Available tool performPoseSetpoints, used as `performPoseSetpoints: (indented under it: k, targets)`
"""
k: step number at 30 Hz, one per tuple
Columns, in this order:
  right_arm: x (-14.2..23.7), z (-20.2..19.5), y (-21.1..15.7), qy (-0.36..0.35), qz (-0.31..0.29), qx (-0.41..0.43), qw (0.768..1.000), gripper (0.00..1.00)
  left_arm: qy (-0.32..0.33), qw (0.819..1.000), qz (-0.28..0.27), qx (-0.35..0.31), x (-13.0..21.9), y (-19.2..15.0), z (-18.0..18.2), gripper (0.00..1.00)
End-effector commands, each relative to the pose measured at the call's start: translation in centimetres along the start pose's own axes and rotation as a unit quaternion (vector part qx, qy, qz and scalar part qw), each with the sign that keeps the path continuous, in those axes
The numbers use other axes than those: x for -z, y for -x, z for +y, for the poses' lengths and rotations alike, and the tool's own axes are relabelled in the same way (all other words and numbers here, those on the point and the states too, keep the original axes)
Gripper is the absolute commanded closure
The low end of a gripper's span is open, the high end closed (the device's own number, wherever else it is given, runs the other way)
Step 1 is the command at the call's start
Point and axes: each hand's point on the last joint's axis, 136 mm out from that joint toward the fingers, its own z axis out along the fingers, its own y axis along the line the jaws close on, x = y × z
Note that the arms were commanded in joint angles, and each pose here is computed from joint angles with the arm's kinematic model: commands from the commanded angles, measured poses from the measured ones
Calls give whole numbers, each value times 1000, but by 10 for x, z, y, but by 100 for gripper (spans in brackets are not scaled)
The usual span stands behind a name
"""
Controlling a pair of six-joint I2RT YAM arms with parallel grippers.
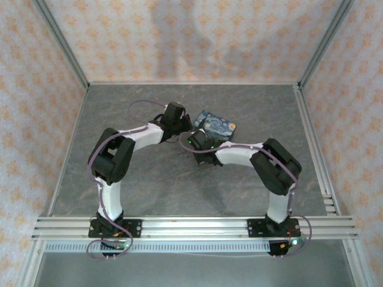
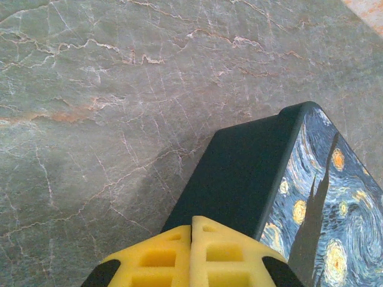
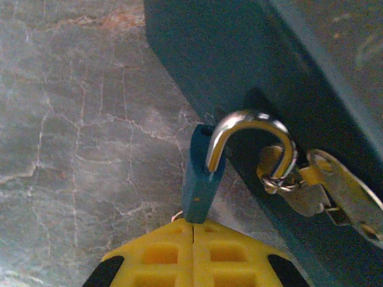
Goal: Unlock a padlock with a key
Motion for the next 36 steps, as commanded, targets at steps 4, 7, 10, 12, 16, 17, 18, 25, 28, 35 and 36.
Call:
performPoseSetpoints:
  k: [4,7,10,12,16,17,18,25,28,35,36]
  targets:
    - [12,6,36,9,-37,105,994,100,40,996,78,-2,-6,-49,32,100]
    - [17,21,56,39,-69,119,990,100,40,996,76,0,-4,-49,32,100]
    - [22,29,64,57,-91,141,984,100,40,996,76,-1,-3,-49,31,100]
    - [23,28,63,56,-92,154,982,100,41,996,76,-2,-2,-48,31,100]
    - [36,26,50,70,-95,152,981,100,47,997,67,-1,1,-42,33,98]
    - [42,26,48,78,-104,145,981,100,47,997,62,2,3,-38,33,96]
    - [47,27,46,86,-109,141,980,100,48,997,57,5,6,-34,34,94]
    - [84,15,40,99,-140,105,980,100,43,999,13,18,38,-1,34,75]
    - [95,9,40,94,-148,94,980,100,43,999,-1,17,51,4,32,72]
    - [103,5,34,96,-146,77,982,100,31,999,-7,22,62,3,31,68]
    - [100,5,32,95,-142,77,982,100,31,999,-5,23,61,1,32,68]
